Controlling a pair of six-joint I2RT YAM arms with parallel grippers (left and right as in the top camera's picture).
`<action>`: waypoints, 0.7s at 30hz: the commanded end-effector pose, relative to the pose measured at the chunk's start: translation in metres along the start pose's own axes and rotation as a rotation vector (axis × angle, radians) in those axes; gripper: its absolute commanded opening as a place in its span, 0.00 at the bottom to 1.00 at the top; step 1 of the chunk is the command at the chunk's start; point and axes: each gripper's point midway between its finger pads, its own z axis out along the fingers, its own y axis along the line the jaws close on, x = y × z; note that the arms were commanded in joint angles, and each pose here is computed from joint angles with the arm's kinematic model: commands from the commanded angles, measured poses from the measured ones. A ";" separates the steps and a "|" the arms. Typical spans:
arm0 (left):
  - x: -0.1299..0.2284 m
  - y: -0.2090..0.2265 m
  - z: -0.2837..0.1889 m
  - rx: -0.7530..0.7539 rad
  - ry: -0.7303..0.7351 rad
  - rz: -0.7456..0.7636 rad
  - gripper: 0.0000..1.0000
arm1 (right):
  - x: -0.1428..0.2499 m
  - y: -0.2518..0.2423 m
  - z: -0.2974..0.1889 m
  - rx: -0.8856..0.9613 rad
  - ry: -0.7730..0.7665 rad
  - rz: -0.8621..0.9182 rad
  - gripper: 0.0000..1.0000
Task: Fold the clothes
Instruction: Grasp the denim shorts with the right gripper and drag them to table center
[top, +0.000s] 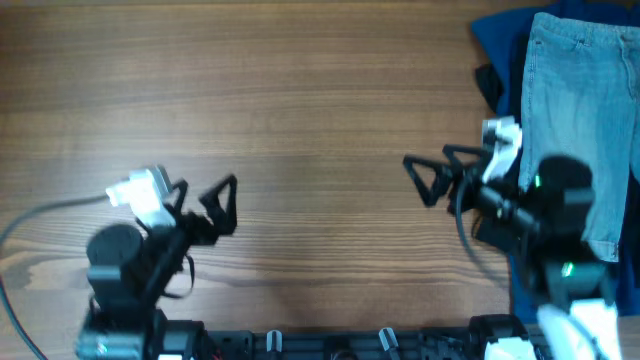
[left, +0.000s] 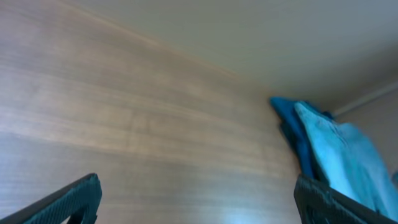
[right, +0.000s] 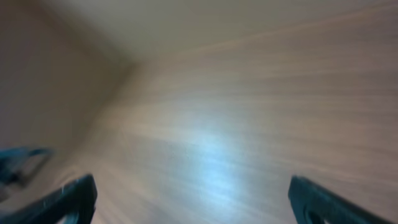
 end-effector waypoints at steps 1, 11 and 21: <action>-0.050 -0.012 0.013 -0.081 0.056 -0.006 0.99 | -0.041 -0.056 0.008 0.358 0.078 -0.036 0.99; -0.036 0.014 0.073 -0.284 0.531 -0.044 1.00 | -0.037 -0.223 0.038 0.688 0.286 0.303 1.00; -0.026 0.018 0.070 -0.305 0.579 -0.058 1.00 | -0.009 -0.342 0.023 0.811 0.247 0.517 0.82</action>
